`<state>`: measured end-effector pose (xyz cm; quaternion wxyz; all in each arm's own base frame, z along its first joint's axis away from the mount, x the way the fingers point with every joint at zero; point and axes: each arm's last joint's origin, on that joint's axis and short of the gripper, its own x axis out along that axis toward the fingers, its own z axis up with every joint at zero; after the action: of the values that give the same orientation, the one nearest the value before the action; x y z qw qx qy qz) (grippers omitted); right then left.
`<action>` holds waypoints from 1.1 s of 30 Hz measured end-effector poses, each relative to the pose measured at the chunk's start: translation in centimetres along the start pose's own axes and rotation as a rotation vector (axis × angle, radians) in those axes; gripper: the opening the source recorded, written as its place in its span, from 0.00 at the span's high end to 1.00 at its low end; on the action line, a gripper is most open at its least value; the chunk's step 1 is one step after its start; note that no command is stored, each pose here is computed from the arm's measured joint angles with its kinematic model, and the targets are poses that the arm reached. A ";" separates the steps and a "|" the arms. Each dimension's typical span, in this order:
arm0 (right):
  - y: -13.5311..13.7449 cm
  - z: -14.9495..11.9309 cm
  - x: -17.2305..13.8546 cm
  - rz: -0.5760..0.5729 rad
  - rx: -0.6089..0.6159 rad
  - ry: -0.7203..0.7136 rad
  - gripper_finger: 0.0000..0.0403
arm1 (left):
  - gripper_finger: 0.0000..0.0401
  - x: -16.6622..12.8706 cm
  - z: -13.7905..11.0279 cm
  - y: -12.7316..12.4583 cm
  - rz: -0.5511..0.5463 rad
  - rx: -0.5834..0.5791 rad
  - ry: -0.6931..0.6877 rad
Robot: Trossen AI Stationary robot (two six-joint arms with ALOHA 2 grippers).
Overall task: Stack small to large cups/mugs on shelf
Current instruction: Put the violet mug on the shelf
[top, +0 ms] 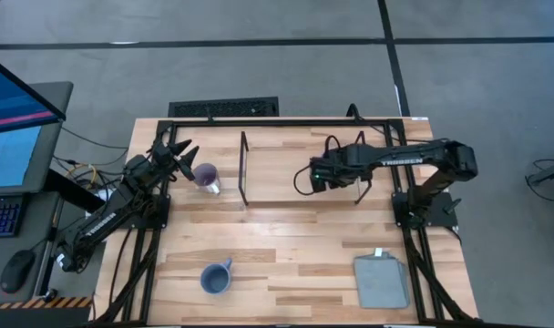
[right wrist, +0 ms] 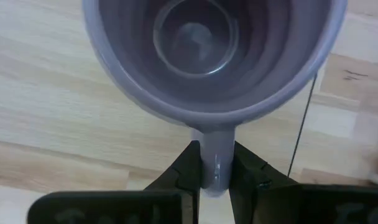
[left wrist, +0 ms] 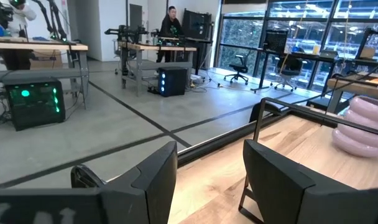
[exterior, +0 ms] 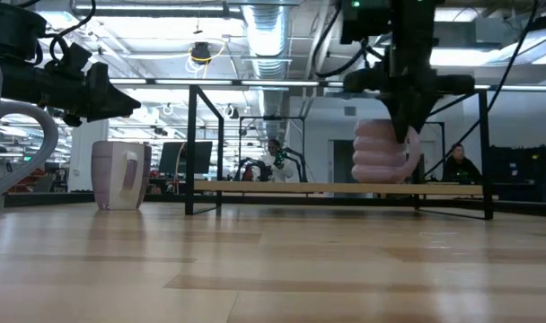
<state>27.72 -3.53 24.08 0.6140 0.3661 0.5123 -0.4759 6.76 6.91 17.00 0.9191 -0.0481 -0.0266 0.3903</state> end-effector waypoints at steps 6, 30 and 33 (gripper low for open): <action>0.2 1.3 -1.6 0.043 0.037 -0.006 0.84 | 0.56 0.0 0.0 0.0 0.000 0.000 0.000; 0.0 0.8 -2.7 0.002 0.126 0.043 0.84 | 0.56 0.0 0.0 0.0 0.000 0.018 0.001; 0.1 0.6 -2.8 -0.006 0.130 0.012 0.84 | 0.56 0.0 0.0 0.0 0.000 0.018 0.001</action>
<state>27.94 -3.50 26.89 0.5843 0.4066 0.4851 -0.5079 6.76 6.91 16.98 0.9194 -0.0401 -0.0225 0.3905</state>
